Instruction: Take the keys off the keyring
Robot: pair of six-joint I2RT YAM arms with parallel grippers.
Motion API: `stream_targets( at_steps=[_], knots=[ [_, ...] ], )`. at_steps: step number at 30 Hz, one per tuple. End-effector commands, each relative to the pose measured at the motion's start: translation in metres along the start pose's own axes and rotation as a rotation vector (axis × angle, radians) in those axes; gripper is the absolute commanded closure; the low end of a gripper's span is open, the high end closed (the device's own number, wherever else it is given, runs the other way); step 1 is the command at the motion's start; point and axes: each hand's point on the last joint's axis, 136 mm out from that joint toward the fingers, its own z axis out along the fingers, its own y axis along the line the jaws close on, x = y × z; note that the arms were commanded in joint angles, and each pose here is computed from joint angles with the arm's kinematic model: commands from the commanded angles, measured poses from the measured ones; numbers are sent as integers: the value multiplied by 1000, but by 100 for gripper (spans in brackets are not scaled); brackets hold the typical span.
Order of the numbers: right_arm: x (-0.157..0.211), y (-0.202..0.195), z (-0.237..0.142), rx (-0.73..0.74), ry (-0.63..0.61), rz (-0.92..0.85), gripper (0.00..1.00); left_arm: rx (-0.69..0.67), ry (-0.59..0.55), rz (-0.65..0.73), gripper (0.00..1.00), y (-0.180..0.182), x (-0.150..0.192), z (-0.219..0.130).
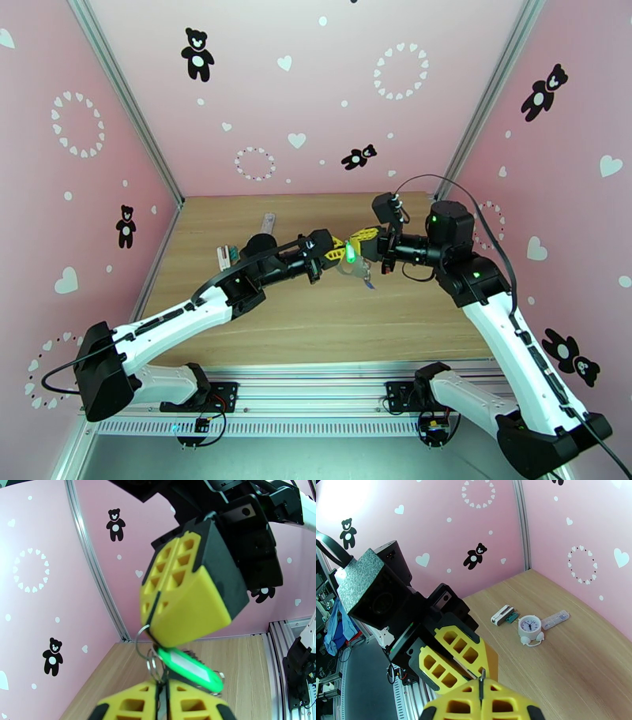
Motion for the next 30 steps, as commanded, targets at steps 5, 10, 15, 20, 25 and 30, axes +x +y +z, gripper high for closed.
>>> stream_targets(
  at_steps=[5,10,15,20,25,30],
  knots=[
    [-20,6,-7,7,-50,-53,100,18,-6,5,92,-2,3,0],
    [-21,8,-7,-6,-51,-62,100,30,-9,1,94,-4,-1,-1],
    [-19,8,-8,1,-41,-76,100,26,-20,-13,95,-2,-7,-1],
    [-18,10,-8,-16,-42,-77,100,16,-24,-21,98,0,-9,-1],
    [-11,14,-10,-17,-17,-113,100,-8,-37,-52,100,5,-19,-6],
    [-10,20,-10,-58,-17,-143,100,-3,-27,-94,100,6,-23,-6]
  ],
)
